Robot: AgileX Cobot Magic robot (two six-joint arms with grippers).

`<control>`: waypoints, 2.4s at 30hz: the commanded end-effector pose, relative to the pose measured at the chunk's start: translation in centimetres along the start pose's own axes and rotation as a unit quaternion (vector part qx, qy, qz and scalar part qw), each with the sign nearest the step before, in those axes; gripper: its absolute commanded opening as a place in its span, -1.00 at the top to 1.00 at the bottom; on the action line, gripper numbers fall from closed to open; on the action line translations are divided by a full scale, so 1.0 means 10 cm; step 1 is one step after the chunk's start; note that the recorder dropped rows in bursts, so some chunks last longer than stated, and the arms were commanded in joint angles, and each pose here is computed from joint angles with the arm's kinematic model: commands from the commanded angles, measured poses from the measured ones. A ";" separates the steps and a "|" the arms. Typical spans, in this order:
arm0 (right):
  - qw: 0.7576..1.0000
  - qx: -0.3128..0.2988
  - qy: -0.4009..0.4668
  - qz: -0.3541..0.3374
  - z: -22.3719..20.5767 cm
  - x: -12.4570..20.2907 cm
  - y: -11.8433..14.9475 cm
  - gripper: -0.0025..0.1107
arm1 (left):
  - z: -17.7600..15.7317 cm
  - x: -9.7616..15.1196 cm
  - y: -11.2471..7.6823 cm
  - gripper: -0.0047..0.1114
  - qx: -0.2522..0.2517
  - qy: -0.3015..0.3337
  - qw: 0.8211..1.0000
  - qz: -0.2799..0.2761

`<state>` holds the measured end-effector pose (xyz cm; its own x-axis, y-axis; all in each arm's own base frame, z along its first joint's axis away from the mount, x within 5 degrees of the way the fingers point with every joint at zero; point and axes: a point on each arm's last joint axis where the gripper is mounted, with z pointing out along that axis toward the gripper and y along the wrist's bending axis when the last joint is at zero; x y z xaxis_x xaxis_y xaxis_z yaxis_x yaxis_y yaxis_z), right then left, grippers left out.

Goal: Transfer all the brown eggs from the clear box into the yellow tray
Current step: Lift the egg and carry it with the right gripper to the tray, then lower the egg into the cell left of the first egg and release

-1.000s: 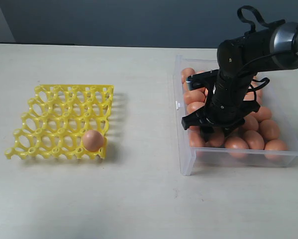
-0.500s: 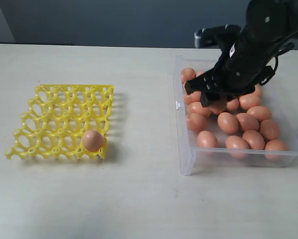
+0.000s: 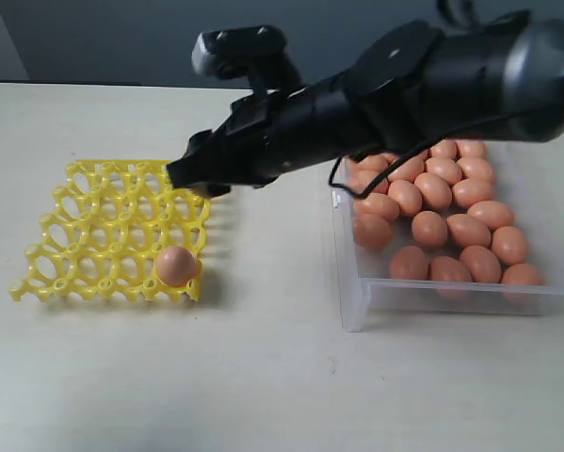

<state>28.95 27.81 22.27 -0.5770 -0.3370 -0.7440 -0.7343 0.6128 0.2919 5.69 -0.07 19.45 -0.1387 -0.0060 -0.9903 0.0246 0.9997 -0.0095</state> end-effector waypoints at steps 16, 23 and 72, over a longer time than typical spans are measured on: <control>0.988 -0.147 -0.004 -0.039 0.94 0.36 0.20 0.97 | 0.01 0.01 0.00 0.71 0.001 0.002 1.000 0.001; 0.987 -0.153 0.007 -0.049 1.02 0.46 0.18 0.97 | 0.01 0.01 0.00 0.71 0.001 0.002 1.000 0.001; 0.986 -0.155 -0.004 -0.069 1.05 0.40 0.18 -0.07 | 0.01 0.01 0.00 0.71 0.001 0.002 1.000 0.001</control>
<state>29.01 35.00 13.21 -0.4631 -0.4081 -0.7868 -0.8795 0.3213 0.3510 5.69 -0.07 19.45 -0.1387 -0.0060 -0.9903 0.0246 0.9997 -0.0095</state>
